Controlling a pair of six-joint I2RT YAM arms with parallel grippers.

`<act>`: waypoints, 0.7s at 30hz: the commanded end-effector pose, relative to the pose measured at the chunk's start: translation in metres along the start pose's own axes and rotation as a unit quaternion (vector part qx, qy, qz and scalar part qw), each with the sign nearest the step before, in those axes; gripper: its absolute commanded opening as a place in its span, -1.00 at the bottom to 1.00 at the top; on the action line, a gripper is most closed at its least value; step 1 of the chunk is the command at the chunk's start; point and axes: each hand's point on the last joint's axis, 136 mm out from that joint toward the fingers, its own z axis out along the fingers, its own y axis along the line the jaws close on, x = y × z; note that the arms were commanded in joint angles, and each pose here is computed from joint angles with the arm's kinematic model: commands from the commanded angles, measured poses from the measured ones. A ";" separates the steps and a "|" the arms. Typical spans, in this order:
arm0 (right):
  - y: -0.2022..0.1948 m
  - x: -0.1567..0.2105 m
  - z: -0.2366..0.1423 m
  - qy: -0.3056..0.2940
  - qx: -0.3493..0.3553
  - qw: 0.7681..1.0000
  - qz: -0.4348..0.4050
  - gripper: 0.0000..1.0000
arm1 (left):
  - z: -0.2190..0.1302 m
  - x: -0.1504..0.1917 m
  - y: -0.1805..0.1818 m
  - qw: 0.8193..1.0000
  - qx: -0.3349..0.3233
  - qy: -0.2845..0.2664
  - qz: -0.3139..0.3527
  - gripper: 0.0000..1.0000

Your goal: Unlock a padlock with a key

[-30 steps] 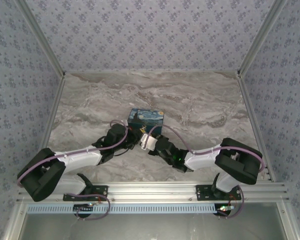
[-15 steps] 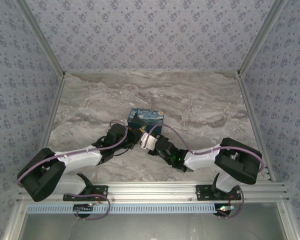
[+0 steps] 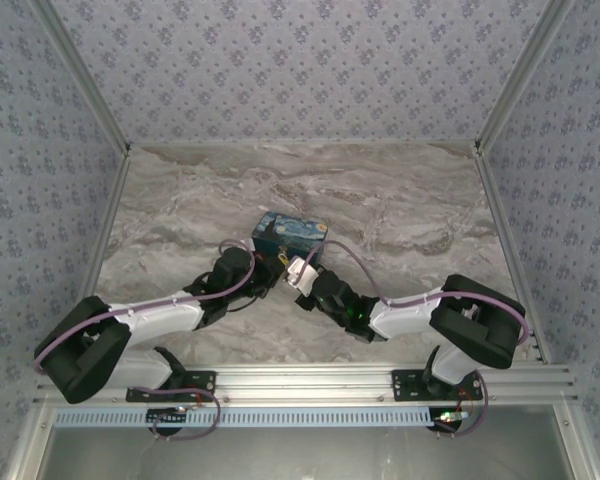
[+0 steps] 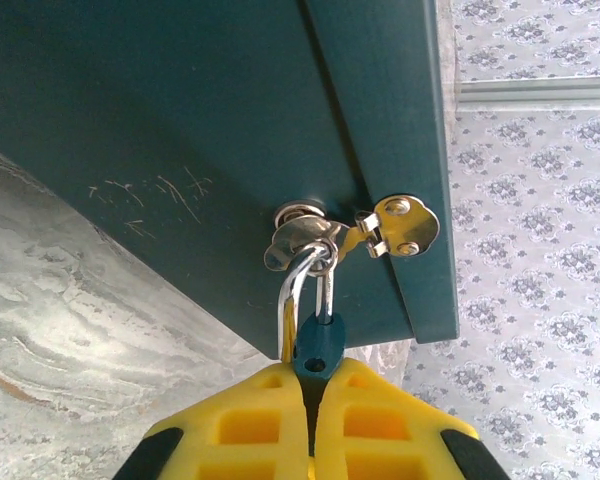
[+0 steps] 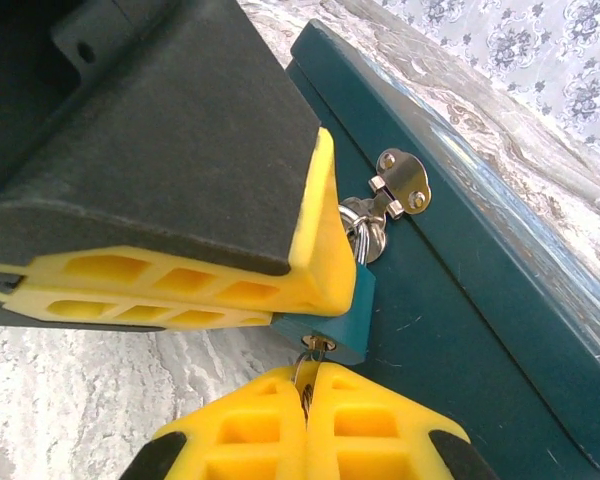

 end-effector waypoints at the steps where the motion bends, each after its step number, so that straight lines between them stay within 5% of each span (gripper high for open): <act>1: 0.004 -0.024 -0.004 -0.043 -0.019 0.998 0.037 -1.00 | -0.004 0.005 -0.024 0.999 0.037 0.012 0.001 -0.89; 6: 0.003 -0.020 -0.004 -0.036 -0.020 0.998 0.045 -1.00 | -0.004 0.005 -0.025 0.999 0.036 0.013 0.008 -0.81; 14: 0.007 0.000 -0.001 -0.006 -0.042 0.996 0.082 -1.00 | -0.003 0.001 -0.013 1.000 0.011 0.003 0.028 -0.02; 21: 0.008 0.022 0.005 0.014 -0.046 0.993 0.106 -1.00 | -0.010 -0.004 -0.010 0.999 0.003 -0.004 0.037 0.21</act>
